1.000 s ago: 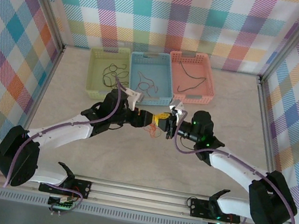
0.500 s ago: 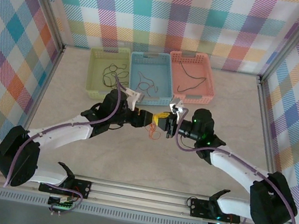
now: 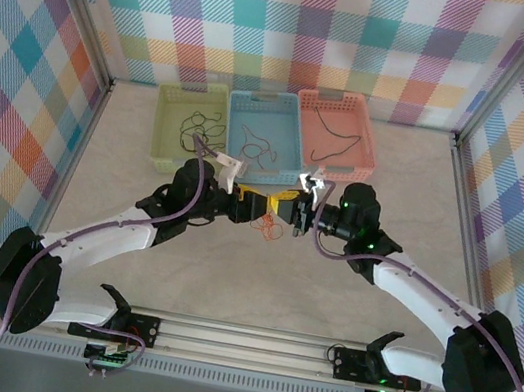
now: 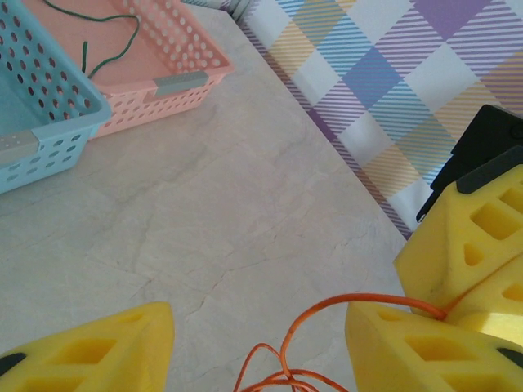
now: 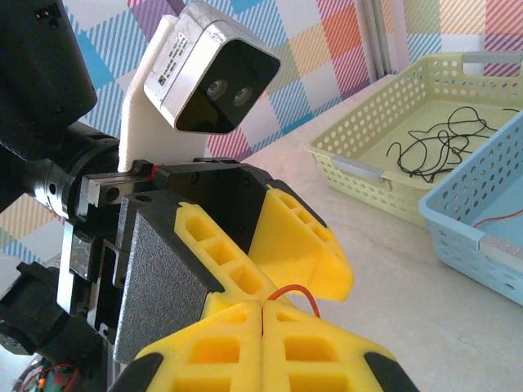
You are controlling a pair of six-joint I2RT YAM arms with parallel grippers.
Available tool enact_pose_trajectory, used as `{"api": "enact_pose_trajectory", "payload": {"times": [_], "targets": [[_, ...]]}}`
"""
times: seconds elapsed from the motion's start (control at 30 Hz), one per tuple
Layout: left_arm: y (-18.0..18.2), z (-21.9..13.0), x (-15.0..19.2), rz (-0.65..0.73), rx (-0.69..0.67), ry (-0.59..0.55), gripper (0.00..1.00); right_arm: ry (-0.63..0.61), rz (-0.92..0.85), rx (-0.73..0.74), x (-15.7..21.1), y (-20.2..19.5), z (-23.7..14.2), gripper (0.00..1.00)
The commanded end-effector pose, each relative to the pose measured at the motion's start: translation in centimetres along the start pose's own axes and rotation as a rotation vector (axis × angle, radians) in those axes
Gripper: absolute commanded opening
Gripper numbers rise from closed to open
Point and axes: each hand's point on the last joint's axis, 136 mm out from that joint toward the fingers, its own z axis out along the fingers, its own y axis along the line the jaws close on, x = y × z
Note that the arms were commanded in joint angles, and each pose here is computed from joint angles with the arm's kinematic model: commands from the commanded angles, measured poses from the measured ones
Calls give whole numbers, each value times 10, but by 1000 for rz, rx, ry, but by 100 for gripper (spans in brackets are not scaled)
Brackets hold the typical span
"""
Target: Untangle the cables
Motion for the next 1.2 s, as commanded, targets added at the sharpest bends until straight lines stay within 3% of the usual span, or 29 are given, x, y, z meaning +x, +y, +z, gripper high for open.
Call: {"api": "enact_pose_trajectory", "payload": {"times": [0.0, 0.37, 0.73, 1.17], "targets": [[-28, -1, 8, 54, 107, 18, 58, -66, -22, -69, -33, 23, -5, 0], [-34, 0, 10, 75, 139, 16, 58, -85, -27, -40, -51, 22, -7, 0], [-39, -2, 10, 87, 148, 10, 49, -116, -15, 42, -58, 15, -21, 0], [-31, -7, 5, 85, 95, -25, 58, 18, 20, -128, -29, 34, -10, 0]]}}
